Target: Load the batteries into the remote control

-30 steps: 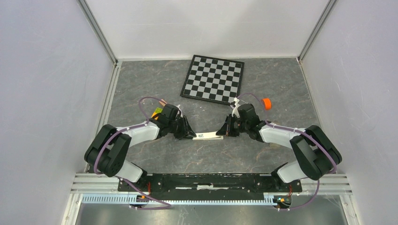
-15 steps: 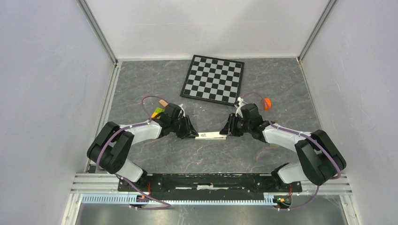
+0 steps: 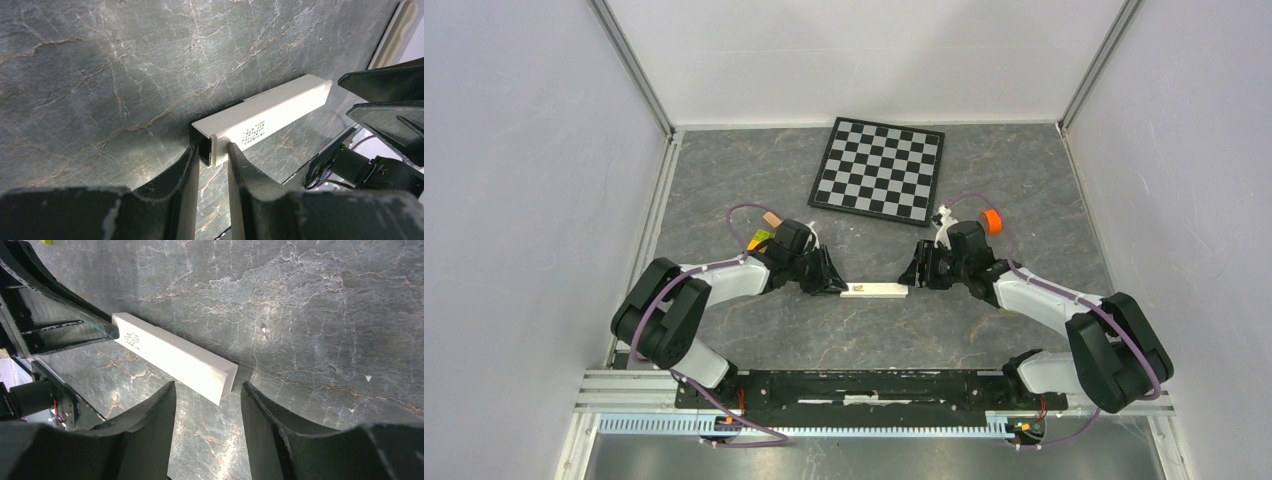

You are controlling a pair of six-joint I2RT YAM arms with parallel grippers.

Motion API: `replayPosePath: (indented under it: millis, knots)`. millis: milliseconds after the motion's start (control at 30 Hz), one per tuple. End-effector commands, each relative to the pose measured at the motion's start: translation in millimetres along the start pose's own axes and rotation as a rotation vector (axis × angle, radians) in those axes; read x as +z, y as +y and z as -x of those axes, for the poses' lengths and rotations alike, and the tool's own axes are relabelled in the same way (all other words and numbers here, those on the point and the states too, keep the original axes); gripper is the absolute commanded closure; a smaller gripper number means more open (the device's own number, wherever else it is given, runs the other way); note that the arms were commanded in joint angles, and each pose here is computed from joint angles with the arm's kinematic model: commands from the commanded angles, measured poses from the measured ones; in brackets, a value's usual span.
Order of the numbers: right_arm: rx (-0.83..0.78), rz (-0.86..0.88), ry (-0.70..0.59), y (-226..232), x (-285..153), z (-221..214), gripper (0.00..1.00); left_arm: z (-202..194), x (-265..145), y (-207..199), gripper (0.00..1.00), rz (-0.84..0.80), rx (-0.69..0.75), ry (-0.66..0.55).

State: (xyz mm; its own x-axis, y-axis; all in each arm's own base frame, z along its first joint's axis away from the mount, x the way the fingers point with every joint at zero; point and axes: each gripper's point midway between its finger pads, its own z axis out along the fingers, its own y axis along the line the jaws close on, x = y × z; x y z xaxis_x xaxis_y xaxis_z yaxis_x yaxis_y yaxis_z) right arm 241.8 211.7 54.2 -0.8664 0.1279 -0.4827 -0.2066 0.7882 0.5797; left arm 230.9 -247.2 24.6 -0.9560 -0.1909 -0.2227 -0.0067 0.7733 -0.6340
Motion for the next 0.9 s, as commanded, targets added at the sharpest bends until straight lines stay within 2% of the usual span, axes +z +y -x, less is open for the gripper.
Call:
replayPosePath:
  millis: [0, 67, 233, 333, 567, 867]
  knots:
    - [-0.048, 0.011, 0.008, -5, 7, -4, 0.45, -35, 5, 73, 0.68, 0.274, 0.017, 0.086]
    - [-0.047, 0.004, 0.02, -9, 9, -8, 0.47, -35, 5, 73, 0.69, 0.272, 0.017, 0.087]
    - [-0.046, -0.032, 0.039, -20, 11, -17, 0.67, -35, 5, 73, 0.69, 0.273, 0.018, 0.088]
    - [-0.056, -0.073, 0.04, -29, 11, -20, 0.74, -36, 6, 74, 0.7, 0.275, 0.018, 0.093]
    - [-0.088, -0.118, 0.049, -40, 10, -25, 0.8, -37, 6, 72, 0.74, 0.263, 0.018, 0.099]
    - [-0.091, -0.099, 0.059, -32, 11, -33, 0.85, -40, 9, 68, 0.83, 0.237, 0.006, 0.11]
